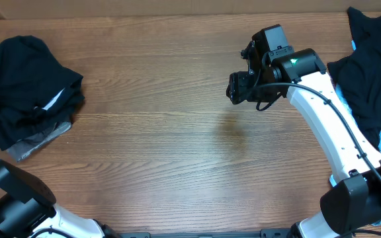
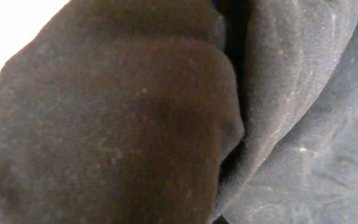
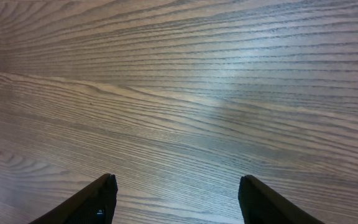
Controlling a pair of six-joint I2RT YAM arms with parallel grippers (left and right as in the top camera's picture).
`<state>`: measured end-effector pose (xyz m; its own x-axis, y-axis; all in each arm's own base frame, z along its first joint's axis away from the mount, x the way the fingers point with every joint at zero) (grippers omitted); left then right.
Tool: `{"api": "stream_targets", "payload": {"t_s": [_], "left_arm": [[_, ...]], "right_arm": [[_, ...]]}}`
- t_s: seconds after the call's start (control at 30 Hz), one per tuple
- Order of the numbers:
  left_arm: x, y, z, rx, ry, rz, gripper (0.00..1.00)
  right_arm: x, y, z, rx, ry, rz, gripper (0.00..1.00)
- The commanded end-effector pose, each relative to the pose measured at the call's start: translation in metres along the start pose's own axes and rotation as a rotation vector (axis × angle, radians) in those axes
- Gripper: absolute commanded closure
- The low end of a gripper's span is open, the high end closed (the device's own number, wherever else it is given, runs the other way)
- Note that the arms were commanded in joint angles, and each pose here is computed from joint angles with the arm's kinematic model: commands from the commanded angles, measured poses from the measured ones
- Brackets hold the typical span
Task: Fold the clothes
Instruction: 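Release the shorts and pull the left gripper back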
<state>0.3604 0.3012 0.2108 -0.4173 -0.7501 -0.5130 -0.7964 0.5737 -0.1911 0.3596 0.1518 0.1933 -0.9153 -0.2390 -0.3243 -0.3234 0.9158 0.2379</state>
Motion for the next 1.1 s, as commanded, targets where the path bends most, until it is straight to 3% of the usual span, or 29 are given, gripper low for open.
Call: {"api": "stream_targets", "payload": {"t_s": [0.0,0.07,0.13,0.2,0.23,0.3,0.4,0.47,0.5,0.57,0.6,0.7,0.73,0.77,0.8,0.93,1.07], "left_arm": [[-0.022,0.008,-0.007,-0.053,-0.082,-0.022,0.85],[-0.025,0.011,-0.006,-0.067,-0.092,-0.026,0.83],[-0.030,0.024,-0.007,-0.119,-0.118,-0.075,0.62],[-0.032,0.044,-0.009,-0.183,-0.131,-0.177,0.12],[-0.029,0.055,-0.012,-0.243,-0.130,-0.212,0.00],[-0.023,0.058,-0.017,-0.261,-0.114,-0.228,0.00],[-0.019,0.022,-0.030,-0.061,-0.077,-0.208,0.10],[-0.014,-0.006,-0.043,0.069,-0.055,-0.164,0.24],[-0.007,-0.030,-0.055,0.171,-0.030,-0.113,0.39],[0.004,-0.064,-0.072,0.279,-0.023,0.021,0.46],[0.012,-0.086,-0.087,0.315,-0.041,0.111,0.37],[0.038,-0.137,-0.124,0.414,-0.071,0.277,0.28],[0.051,-0.153,-0.137,0.442,-0.075,0.334,0.22],[0.069,-0.170,-0.152,0.461,-0.071,0.392,0.14],[0.081,-0.178,-0.160,0.464,-0.065,0.425,0.00],[0.128,-0.190,-0.166,0.457,0.056,0.509,0.00],[0.163,-0.160,-0.168,0.365,0.230,0.537,0.00]], "right_arm": [[-0.002,-0.002,-0.002,0.007,-0.008,0.002,0.33],[-0.002,-0.002,-0.002,0.007,-0.008,0.005,0.33],[-0.002,-0.002,-0.002,0.007,-0.008,0.005,0.33],[-0.002,-0.002,-0.002,0.008,-0.005,0.006,0.33],[-0.002,-0.002,-0.002,0.008,-0.005,0.006,0.33],[-0.001,-0.002,-0.002,0.008,-0.001,0.007,0.33],[-0.001,-0.002,-0.002,0.008,0.000,0.007,0.33],[-0.001,-0.002,-0.002,0.008,-0.001,0.007,0.33],[-0.001,-0.002,-0.002,0.008,-0.003,0.006,0.33],[-0.003,-0.005,-0.002,0.029,-0.011,0.004,0.33],[-0.005,-0.011,-0.002,0.064,-0.021,0.005,0.30],[-0.010,-0.022,-0.005,0.083,-0.043,0.027,0.24],[-0.012,-0.029,-0.007,0.088,-0.053,0.040,0.07],[-0.015,-0.036,-0.009,0.094,-0.069,0.055,0.00],[-0.020,-0.043,-0.011,0.101,-0.092,0.066,0.00],[-0.044,-0.080,-0.024,0.160,-0.219,0.106,0.00],[-0.025,-0.095,-0.044,0.183,-0.189,0.162,0.00]]}}
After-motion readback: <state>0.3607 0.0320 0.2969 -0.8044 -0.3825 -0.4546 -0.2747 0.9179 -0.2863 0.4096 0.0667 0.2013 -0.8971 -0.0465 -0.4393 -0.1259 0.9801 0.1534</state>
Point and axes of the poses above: each gripper's point midway between its finger pads, its own z axis out along the fingers, its own y axis along the line the jaws close on, x = y × z, the point moved 2 cm from there along -z, back along the fingers, and after that the axes turned 13 degrees about -z, right-handed, at the moved point
